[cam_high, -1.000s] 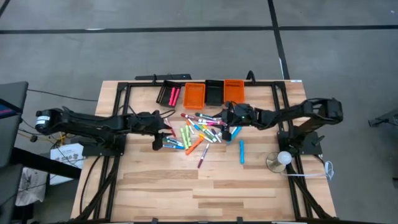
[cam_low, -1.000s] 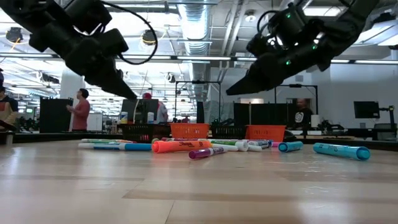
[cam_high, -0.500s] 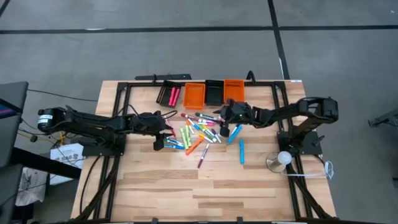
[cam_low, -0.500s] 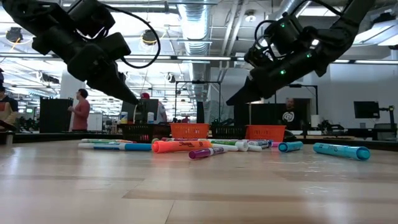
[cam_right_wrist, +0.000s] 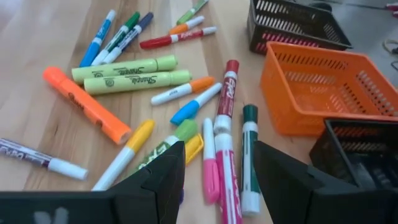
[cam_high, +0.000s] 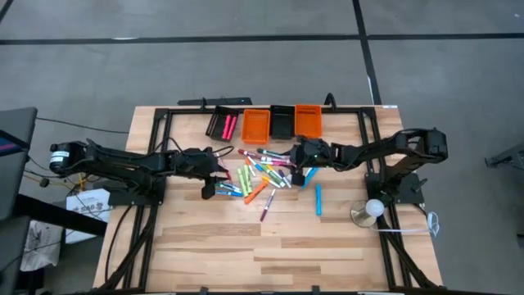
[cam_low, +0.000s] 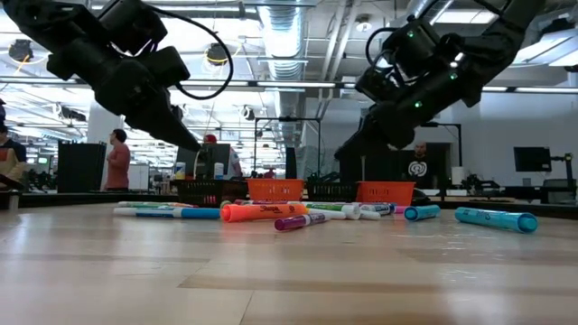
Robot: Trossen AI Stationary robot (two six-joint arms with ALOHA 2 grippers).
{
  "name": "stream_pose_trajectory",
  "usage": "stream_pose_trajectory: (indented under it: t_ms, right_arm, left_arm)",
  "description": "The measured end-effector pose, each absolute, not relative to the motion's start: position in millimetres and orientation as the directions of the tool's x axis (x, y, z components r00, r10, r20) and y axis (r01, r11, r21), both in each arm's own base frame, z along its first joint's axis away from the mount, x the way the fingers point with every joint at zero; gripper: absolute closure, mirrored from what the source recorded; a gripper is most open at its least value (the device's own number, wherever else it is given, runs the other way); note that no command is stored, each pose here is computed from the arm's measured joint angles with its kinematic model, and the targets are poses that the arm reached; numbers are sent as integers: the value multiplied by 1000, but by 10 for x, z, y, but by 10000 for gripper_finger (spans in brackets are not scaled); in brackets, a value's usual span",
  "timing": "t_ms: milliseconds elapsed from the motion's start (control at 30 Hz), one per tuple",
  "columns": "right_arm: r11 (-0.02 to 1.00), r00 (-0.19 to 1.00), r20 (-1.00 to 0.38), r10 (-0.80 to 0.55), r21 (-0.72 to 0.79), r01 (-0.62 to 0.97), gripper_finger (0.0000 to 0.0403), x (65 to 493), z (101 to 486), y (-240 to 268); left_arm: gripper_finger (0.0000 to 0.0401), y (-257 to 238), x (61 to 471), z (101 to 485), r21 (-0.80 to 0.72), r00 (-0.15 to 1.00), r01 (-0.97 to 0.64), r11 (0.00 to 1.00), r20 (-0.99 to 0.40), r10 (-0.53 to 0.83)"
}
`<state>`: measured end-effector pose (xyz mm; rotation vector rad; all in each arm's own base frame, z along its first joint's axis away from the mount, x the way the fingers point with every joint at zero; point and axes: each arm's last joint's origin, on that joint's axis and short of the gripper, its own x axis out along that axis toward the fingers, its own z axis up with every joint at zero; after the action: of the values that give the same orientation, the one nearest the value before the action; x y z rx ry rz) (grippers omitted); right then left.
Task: Pick & Place Markers
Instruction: Put the big orange highlighter pen into the left black basket
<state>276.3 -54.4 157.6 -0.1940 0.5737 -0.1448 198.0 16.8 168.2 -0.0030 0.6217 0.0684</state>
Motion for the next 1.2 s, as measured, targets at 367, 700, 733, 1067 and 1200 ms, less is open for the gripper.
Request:
stream_pose_trajectory:
  t_ms: [367, 700, 733, 1067, 1200]
  right_arm:
    - [974, 802, -568, -184, -217, 70, 226, 2649, 1672, -521]
    - [961, 820, -540, -189, -275, 40, 226, 2664, 1702, -529]
    - [960, 823, -536, -189, -276, 41, 226, 2667, 1706, -529]
    - [966, 829, -529, -184, -255, 52, 226, 2673, 1711, -515]
    - [966, 846, -507, -163, -257, 31, 226, 2699, 1732, -445]
  left_arm:
    - [266, 159, 1970, 1714, -5, 824, -47, 999, -566, 36]
    - [266, 160, 1982, 1733, -18, 837, -58, 998, -546, 38]
    - [266, 159, 1982, 1733, -27, 836, -64, 998, -547, 38]
    - [266, 161, 1999, 1758, -96, 853, -107, 990, -520, 42]
    - [266, 162, 2014, 1783, -98, 869, -105, 990, -494, 43]
